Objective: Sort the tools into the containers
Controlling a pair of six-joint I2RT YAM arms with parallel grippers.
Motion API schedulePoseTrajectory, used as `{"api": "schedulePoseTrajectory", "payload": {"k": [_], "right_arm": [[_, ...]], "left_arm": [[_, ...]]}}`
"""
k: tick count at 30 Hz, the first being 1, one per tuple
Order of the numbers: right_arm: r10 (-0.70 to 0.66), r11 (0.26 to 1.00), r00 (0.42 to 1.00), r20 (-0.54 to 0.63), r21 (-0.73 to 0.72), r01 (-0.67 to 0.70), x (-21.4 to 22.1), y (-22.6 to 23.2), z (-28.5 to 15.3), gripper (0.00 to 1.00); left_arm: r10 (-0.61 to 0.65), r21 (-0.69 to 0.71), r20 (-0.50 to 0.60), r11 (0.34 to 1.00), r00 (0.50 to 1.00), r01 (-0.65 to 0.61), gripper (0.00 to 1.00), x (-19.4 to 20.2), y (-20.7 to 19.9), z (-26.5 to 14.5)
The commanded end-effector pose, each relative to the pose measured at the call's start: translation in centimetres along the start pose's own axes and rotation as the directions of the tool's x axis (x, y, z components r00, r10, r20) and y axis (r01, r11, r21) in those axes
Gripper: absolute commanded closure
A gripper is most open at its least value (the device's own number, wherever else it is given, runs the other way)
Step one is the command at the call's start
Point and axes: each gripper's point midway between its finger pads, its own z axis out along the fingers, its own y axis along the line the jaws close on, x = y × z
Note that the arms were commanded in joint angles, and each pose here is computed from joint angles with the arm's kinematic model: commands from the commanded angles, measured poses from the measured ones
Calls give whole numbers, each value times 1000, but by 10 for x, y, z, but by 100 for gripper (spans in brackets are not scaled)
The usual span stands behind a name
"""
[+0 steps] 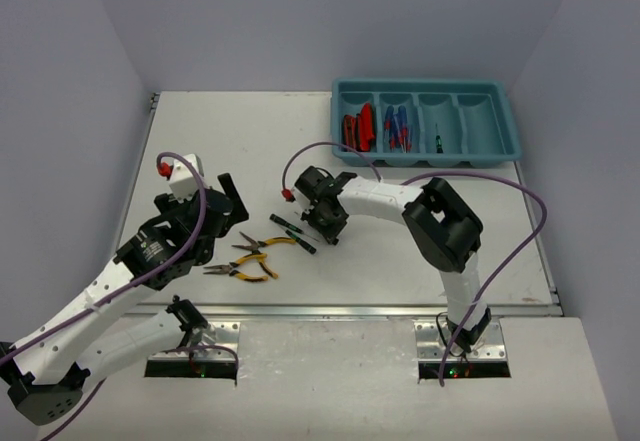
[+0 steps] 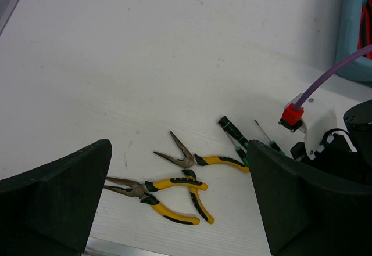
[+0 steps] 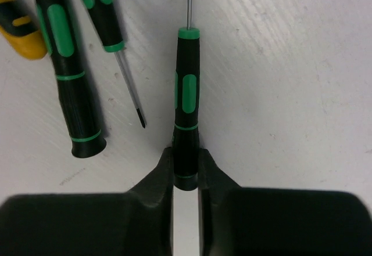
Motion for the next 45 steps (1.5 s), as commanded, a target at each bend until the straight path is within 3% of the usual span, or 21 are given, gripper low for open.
{"api": "schedulePoseTrajectory", "payload": {"k": [1, 6, 9, 14, 16, 18, 20, 25, 30, 31, 33, 35, 36, 40, 45], "right_arm": [[53, 990, 998, 28, 131, -56, -2, -34, -3, 97], [181, 970, 962, 205, 125, -209, -14, -87, -68, 100], [259, 939, 904, 339, 131, -318, -19, -134, -117, 100], [411, 839, 782, 468, 141, -526, -9, -230, -163, 100], [455, 751, 738, 498, 232, -619, 4, -293, -181, 100], [489, 692, 725, 485, 291, -661, 16, -337, -178, 100], [515, 682, 739, 435, 314, -661, 22, -368, -145, 100], [513, 666, 760, 399, 374, -645, 26, -415, -131, 96], [529, 675, 751, 395, 340, -655, 27, -415, -118, 84], [531, 672, 742, 410, 329, -663, 24, -414, -124, 69], [539, 659, 721, 437, 314, -683, 19, -412, -134, 59], [538, 650, 696, 475, 293, -702, 12, -409, -153, 40], [530, 648, 690, 493, 290, -704, 8, -407, -166, 37], [477, 675, 681, 556, 265, -689, -12, -379, -213, 38], [350, 866, 765, 541, 125, -484, -62, -253, -195, 50]], "left_arm": [[-28, 9, 28, 1000, 999, 28, 0, -9, -1, -1], [-33, 12, 31, 999, 999, 32, 0, -10, 0, -2], [-36, 15, 34, 999, 999, 36, 0, -11, 0, -2], [-41, 18, 36, 999, 998, 41, 0, -11, 0, -3], [-40, 17, 36, 999, 999, 39, 0, -11, 0, -3], [-38, 17, 34, 999, 999, 38, 0, -11, 0, -3], [-38, 17, 34, 999, 999, 37, 0, -11, 0, -3], [-37, 14, 33, 999, 999, 37, 0, -10, 0, -2], [-22, 6, 24, 1000, 999, 22, 0, -7, -1, 1], [-18, 8, 20, 1000, 1000, 18, 0, -6, -3, 2], [-7, 8, 13, 1000, 1000, 7, 0, -5, -4, 3], [-3, 4, 9, 1000, 1000, 3, 0, -4, -5, 4], [-1, 3, 8, 1000, 1000, 1, 0, -4, -4, 4], [-10, 5, 17, 1000, 1000, 9, 0, -6, -3, 3], [-27, -6, 28, 1000, 999, 27, 0, -9, 1, 0]]}}
